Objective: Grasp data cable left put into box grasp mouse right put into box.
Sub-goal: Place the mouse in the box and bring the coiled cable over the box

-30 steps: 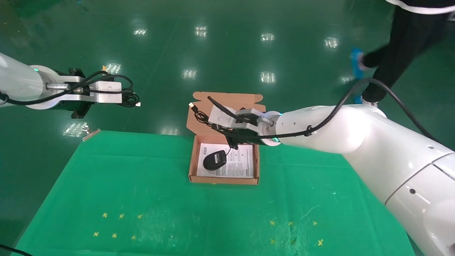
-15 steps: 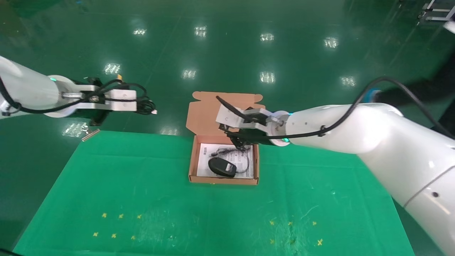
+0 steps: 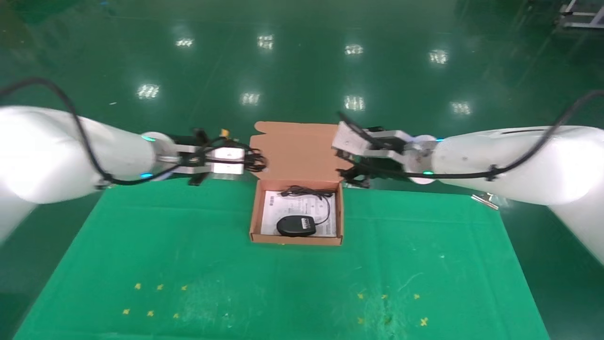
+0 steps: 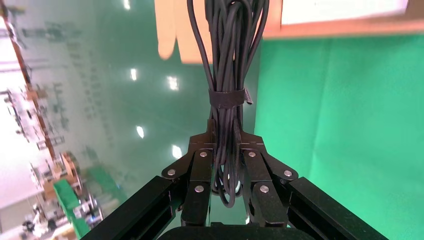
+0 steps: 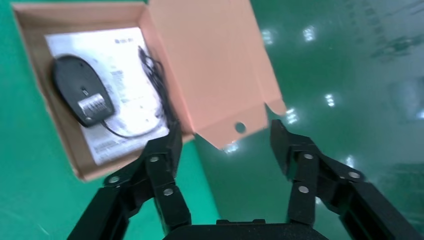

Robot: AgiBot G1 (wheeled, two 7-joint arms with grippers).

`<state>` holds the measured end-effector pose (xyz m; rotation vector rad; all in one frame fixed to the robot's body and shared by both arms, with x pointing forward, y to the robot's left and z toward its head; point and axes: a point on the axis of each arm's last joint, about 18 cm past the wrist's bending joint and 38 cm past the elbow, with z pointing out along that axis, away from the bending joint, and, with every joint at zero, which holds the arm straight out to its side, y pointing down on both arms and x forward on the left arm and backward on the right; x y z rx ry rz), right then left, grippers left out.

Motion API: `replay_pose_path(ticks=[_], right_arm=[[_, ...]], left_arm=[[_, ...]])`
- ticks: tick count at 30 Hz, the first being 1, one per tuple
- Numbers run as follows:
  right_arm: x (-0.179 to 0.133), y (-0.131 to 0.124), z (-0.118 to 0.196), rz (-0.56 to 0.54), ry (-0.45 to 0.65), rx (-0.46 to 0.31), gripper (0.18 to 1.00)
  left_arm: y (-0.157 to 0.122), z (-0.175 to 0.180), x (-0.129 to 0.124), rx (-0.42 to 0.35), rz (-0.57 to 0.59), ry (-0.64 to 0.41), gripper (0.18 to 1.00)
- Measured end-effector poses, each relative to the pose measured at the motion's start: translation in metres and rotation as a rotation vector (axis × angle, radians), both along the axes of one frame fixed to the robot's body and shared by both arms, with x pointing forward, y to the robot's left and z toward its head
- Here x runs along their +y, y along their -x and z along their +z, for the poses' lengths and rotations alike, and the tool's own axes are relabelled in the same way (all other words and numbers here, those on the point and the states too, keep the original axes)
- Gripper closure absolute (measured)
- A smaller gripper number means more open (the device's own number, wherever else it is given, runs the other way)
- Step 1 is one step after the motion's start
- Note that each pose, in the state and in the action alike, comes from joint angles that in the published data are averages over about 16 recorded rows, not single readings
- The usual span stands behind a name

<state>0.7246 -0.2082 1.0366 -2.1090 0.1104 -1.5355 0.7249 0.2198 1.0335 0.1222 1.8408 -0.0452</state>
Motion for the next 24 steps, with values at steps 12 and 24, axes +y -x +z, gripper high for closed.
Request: replay_pose_path(ticks=[12,24], right_arm=[[-0.041,0.021,0.013,-0.063,-0.009,-0.031,0.366],[-0.067,0.035,0.02,-0.111,-0.013,-0.05,0.213]], left_arm=[[-0.033,-0.022,-0.046,-0.027,-0.095,0.003,0.946],[-0.043,-0.042,-0.07,-0.021,-0.165,0.008,0.946]])
